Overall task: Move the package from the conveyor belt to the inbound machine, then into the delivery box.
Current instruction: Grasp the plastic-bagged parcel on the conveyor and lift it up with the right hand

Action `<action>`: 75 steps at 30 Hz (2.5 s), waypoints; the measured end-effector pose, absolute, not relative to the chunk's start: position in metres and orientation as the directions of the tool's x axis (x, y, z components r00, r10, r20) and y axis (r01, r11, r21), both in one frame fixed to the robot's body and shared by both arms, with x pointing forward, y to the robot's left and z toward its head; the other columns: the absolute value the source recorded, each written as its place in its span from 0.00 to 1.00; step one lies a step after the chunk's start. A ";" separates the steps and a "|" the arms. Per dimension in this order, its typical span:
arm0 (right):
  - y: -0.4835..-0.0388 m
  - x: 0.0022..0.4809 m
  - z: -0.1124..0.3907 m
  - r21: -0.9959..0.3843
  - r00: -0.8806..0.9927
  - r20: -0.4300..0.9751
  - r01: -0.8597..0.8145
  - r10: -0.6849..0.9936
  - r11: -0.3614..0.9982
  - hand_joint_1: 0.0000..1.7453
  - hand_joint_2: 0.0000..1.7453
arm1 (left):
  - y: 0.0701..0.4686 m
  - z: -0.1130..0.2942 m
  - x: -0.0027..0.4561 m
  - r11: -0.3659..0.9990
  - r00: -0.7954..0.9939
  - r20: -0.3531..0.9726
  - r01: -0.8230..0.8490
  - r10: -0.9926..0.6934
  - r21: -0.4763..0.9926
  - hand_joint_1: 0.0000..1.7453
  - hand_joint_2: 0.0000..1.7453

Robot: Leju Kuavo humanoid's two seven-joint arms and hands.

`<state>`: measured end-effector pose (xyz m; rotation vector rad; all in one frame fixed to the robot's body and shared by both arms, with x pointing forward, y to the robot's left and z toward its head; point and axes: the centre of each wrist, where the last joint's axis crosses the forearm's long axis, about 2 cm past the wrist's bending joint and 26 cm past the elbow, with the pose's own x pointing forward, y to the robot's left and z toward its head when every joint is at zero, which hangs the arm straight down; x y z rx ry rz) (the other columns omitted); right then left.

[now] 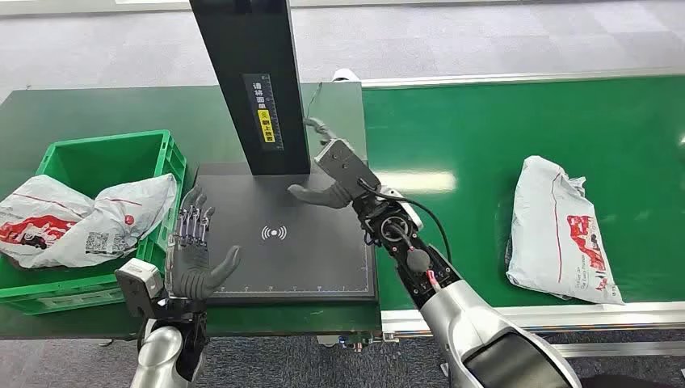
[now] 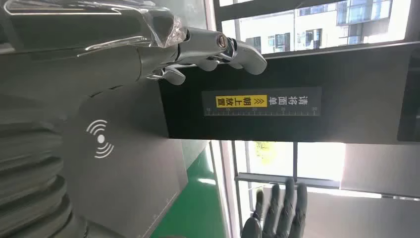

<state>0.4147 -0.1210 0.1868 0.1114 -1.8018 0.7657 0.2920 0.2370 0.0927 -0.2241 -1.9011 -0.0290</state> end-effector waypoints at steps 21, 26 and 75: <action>-0.174 0.425 0.193 -0.693 -0.369 0.686 -0.070 0.627 0.717 0.00 1.00 | 0.234 0.089 0.275 0.979 -0.300 0.942 0.177 0.153 -0.103 0.00 1.00; -0.196 0.423 0.187 -0.775 -0.305 0.609 -0.032 0.732 0.631 0.00 1.00 | 0.232 0.085 0.261 0.979 -0.279 0.948 0.174 0.154 -0.108 0.00 1.00; -0.307 0.412 0.138 -0.901 0.301 0.240 -0.284 0.923 0.327 0.00 1.00 | 0.221 0.087 0.246 0.981 -0.218 0.967 0.168 0.134 -0.098 0.00 1.00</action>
